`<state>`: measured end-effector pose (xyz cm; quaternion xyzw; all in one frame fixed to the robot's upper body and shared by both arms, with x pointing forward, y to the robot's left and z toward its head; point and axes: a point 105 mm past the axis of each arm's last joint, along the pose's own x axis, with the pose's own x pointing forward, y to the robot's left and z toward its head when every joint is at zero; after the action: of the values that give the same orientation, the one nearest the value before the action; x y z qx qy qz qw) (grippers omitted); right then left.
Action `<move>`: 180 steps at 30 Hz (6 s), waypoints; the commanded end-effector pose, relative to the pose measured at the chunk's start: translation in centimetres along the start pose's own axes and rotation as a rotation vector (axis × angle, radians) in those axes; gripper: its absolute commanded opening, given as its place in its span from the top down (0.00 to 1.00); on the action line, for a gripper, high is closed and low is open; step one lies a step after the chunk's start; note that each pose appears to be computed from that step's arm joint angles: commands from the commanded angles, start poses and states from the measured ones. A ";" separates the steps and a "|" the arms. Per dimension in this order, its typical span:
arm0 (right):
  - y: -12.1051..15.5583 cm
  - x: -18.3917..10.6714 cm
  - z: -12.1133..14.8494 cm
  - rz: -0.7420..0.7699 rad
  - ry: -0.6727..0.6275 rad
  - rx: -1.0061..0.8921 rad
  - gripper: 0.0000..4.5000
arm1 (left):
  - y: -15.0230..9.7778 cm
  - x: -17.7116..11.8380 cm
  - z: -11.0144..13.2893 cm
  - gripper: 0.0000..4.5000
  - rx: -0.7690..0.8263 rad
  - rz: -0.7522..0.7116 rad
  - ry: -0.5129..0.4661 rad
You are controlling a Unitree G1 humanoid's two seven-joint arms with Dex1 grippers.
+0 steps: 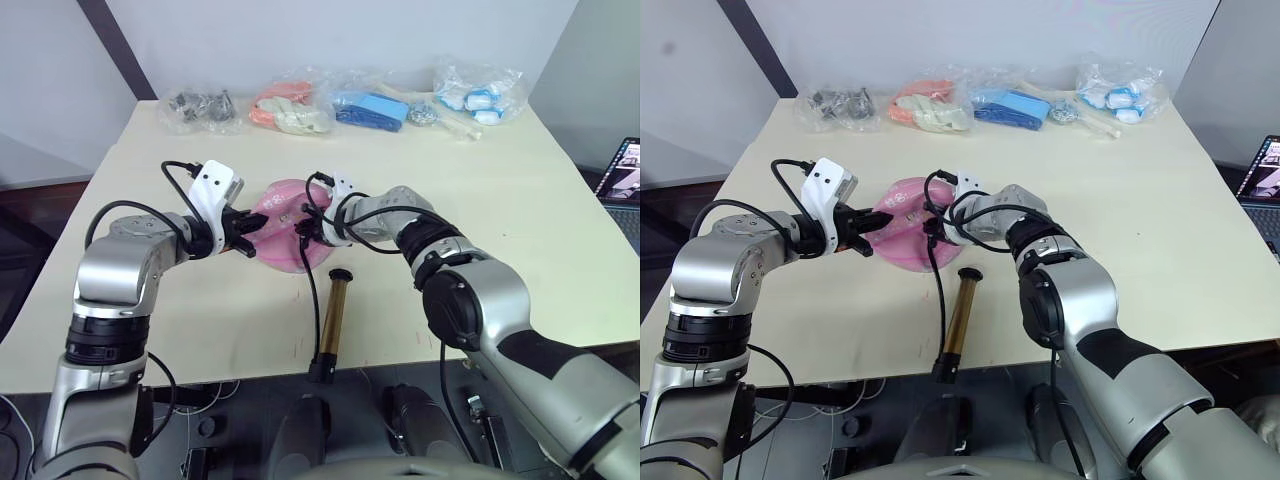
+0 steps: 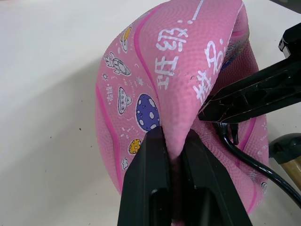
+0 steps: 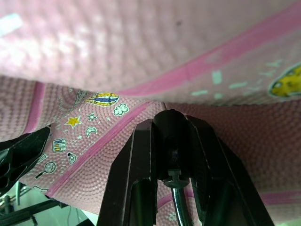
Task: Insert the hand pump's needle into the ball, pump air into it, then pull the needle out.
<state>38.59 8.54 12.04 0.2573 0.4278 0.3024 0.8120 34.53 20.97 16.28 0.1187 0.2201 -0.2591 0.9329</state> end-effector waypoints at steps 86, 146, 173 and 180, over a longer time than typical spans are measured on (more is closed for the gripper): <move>3.3 -4.0 0.6 -0.036 -0.172 -0.836 0.66 | -0.8 2.0 -0.8 1.00 0.045 -0.107 0.035; 2.0 -1.6 -1.1 -0.035 -0.045 -1.109 0.95 | -0.5 1.8 -1.7 1.00 0.041 -0.105 0.050; 2.0 -0.5 -1.3 -0.023 -0.028 -1.119 0.95 | -0.3 1.7 -1.9 1.00 0.033 -0.106 0.064; 1.0 0.7 -1.9 -0.039 0.013 -1.136 0.95 | -0.3 1.7 -2.1 1.00 0.029 -0.107 0.068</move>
<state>37.71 9.48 13.32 -0.2255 0.1787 0.4674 0.8359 35.65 22.12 15.67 0.1440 0.2220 -0.2715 0.9254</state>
